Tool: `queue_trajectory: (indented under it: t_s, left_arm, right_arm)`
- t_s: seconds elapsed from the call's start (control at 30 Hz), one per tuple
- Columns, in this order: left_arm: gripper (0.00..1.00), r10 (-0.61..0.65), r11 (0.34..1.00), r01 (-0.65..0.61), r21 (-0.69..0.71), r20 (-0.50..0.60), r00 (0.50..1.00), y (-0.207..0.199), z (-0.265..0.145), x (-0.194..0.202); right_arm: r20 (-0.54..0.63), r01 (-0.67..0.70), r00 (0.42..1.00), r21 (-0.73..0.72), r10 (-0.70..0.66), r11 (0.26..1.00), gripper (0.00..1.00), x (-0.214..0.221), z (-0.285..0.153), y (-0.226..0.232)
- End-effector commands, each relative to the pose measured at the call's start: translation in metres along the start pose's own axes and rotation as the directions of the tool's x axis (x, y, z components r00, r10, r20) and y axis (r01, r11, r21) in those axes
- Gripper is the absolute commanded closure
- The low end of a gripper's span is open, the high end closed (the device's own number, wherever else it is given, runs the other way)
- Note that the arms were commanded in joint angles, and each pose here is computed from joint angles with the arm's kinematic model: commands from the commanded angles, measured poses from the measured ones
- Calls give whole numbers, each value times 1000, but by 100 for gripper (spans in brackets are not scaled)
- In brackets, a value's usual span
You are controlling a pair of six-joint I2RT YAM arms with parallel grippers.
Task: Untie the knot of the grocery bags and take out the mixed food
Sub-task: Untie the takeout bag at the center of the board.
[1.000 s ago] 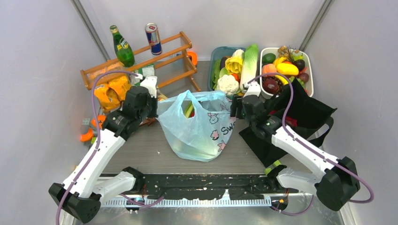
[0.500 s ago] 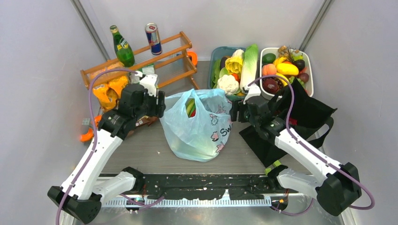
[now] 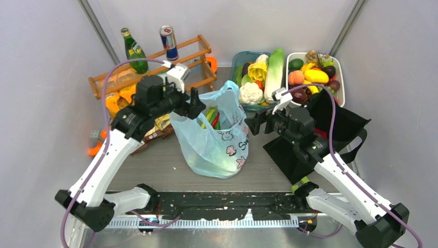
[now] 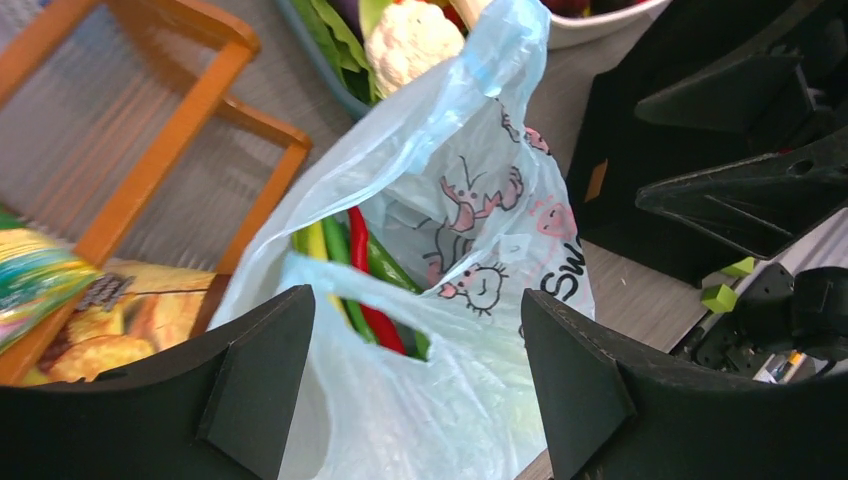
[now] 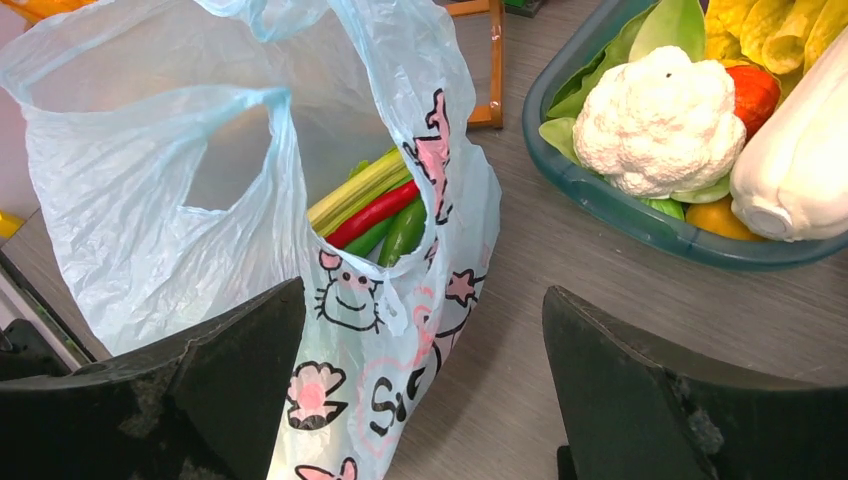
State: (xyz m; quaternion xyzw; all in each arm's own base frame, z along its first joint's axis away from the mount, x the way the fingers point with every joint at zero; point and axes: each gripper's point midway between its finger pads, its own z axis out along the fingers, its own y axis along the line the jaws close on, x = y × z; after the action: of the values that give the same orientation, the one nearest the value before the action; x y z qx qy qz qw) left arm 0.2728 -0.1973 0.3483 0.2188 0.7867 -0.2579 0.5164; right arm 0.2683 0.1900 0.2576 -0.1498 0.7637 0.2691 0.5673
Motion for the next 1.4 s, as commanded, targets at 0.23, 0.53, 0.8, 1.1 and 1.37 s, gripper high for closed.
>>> queue_trajectory:
  t_s: [0.23, 0.53, 0.8, 1.1, 1.37]
  left_arm:
    - [23, -6, 1000, 1, -29, -165, 986, -5, 46, 30]
    - [24, 72, 971, -155, -181, -397, 915, 14, 65, 96]
    - [24, 52, 973, -150, -174, -469, 882, 14, 74, 140]
    - [41, -2, 979, -95, -178, -480, 877, 11, 81, 174]
    - [81, -55, 987, -24, -157, -484, 873, 3, 78, 194]
  right_arm:
    - [85, 10, 996, -86, -3, 996, 4, -36, 12, 18]
    - [115, 15, 993, -189, 7, 982, 4, -38, 10, 41]
    - [111, 55, 993, -262, -26, 963, 4, -36, 10, 73]
    - [32, 3, 999, -308, 7, 951, 7, -7, 28, 89]
    - [28, 19, 1000, -262, -12, 965, 7, -4, 31, 87]
